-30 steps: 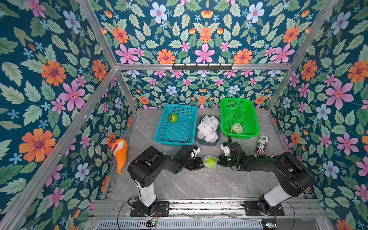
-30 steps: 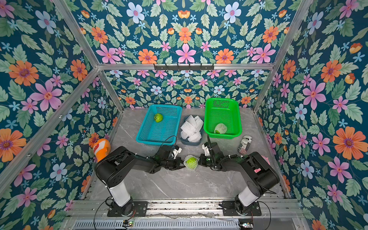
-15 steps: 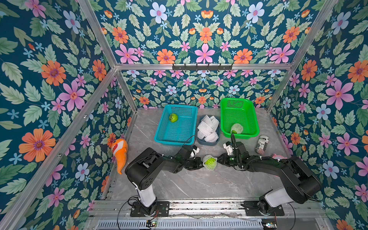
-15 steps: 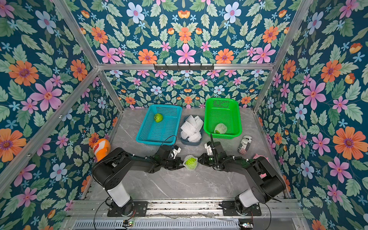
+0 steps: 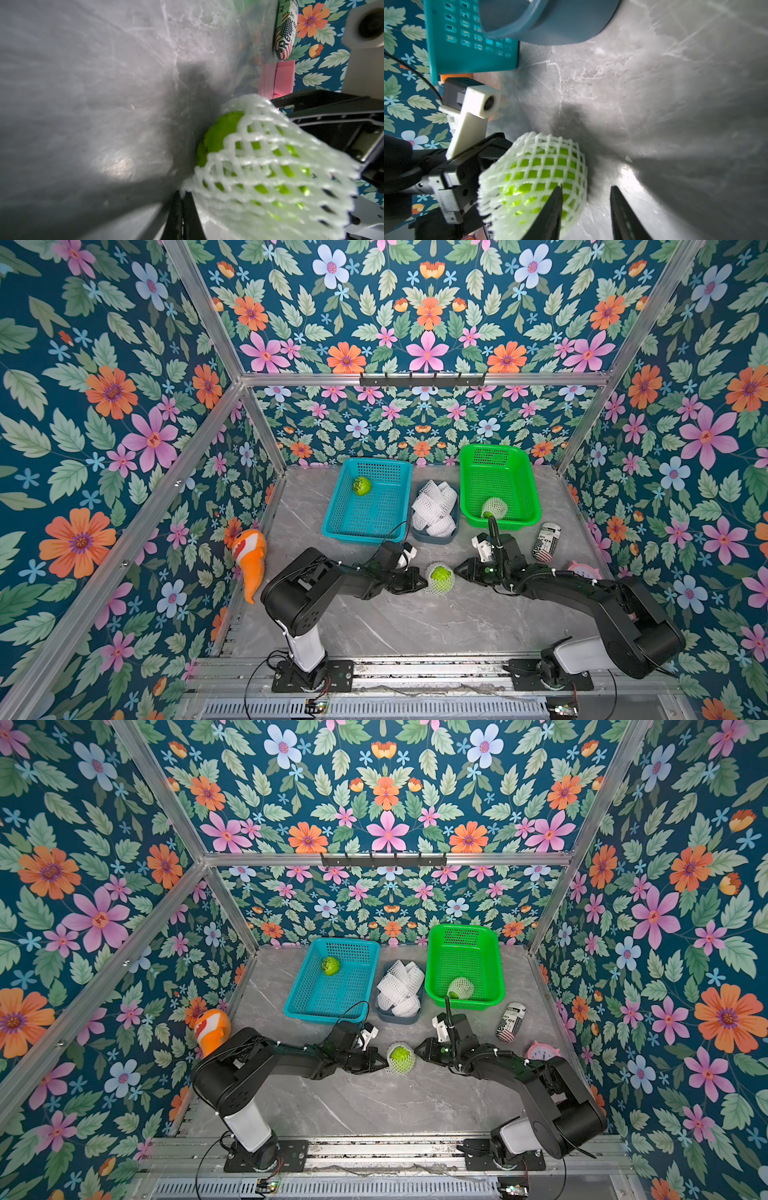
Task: Sleeve custard apples in foam nets
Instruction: Put on the foam net on the custard apple.
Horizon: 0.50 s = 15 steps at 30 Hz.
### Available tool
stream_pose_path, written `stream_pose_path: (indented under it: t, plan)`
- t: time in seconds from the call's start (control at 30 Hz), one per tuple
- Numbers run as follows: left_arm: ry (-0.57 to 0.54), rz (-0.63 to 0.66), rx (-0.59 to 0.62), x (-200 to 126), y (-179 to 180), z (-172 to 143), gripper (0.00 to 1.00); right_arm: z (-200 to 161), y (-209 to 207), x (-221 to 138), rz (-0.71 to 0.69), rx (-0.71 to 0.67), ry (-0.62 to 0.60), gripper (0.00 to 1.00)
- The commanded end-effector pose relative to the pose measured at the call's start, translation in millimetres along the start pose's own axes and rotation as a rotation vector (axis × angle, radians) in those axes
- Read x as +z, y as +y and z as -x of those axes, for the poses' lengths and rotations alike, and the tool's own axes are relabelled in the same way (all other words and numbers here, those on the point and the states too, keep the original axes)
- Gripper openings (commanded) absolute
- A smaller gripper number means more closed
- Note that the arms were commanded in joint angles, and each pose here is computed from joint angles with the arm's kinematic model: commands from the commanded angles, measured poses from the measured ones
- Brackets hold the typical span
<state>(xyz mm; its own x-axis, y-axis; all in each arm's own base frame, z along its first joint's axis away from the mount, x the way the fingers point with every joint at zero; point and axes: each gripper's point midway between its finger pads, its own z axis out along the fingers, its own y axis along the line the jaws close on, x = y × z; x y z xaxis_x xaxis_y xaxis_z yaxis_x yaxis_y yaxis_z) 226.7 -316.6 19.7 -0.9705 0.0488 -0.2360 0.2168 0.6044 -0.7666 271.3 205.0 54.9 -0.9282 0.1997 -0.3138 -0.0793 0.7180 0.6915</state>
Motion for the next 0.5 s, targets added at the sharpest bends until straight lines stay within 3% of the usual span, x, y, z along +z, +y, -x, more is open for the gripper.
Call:
stream_pose_path:
  t: [0.0,0.27,0.4,0.47]
  plan:
    - [0.002,0.02,0.003,1,4,-1,0.0,1,-4,-9,-0.039,-0.019,-0.012,0.48]
    - [-0.001,0.014,0.006,1,2,1,0.0,8,6,-27,-0.055,-0.065,-0.046,0.55]
    - [-0.001,0.013,0.005,1,2,1,0.0,10,19,-43,-0.095,-0.134,-0.066,0.83]
    - [0.0,0.012,0.005,1,2,1,0.0,9,28,-50,-0.117,-0.178,-0.065,0.83]
